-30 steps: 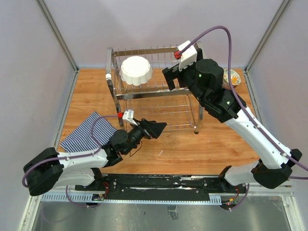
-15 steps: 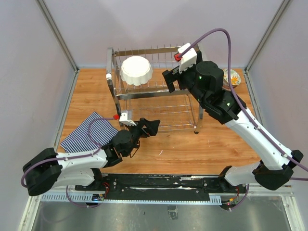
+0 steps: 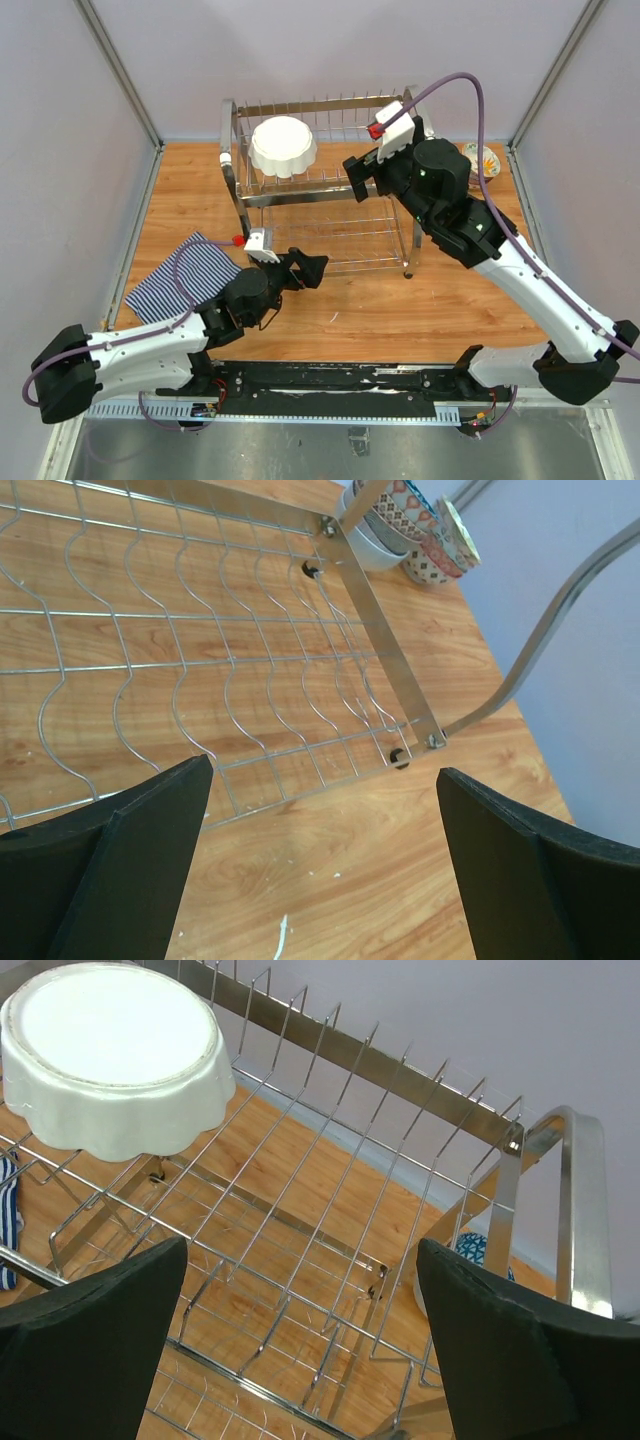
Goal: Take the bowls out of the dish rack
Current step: Adjust the bowl in the dish rack.
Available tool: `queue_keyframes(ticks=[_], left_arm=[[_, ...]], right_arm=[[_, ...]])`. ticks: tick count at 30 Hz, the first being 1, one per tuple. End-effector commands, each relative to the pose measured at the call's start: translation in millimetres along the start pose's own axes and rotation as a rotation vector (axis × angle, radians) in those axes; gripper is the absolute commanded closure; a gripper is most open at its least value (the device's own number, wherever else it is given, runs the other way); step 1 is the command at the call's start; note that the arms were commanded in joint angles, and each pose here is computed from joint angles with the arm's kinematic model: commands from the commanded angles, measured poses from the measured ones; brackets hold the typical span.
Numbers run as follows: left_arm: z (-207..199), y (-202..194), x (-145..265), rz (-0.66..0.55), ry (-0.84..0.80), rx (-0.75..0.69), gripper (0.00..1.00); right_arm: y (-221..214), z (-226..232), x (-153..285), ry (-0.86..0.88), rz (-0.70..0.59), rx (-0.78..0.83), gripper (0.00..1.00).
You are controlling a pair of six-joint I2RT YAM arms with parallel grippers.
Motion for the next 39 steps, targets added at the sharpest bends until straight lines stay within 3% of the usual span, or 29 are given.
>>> queue_keyframes(ticks=[1,8,15,25,34,39], left_arm=[[-16.0,1.7,9.2,0.079,-0.028,-0.014,0.0],[-38.2,5.6,29.6,0.185,-0.098,-0.038,0.0],[-41.3,24.3,54.3,0.193,-0.085,-0.034,0.0],[-33.9,67.5,83.1,0.097,-0.033,-0.012,0.0],[-31.6,116.2,108.5,-0.035,0.009,0.025,0.0],[-36.5,148.0,122.0,-0.116,0.024,0.037,0.0]], right_arm=[[14.3,-16.1,19.3,-0.032,-0.076,-0.056,0.02],[16.6,-4.0,50.1,-0.012,-0.105,-0.054,0.01],[-15.9,31.0,71.6,0.04,-0.058,-0.055,0.01],[-72.4,65.3,99.9,0.078,-0.051,-0.173,0.01],[-103.3,122.9,90.0,0.19,-0.023,-0.196,0.01],[-111.8,142.4,80.7,0.198,-0.074,-0.295,0.01]])
Point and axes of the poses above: each gripper's point midway between its finger pads, its own x axis back along the fingers, its own z axis along the line the jaws close on, y = z × x, the point moved 3 cm from there along x, back along the fingers, and after that the axes turned 12 degrees about x, right-handed, at the moved point
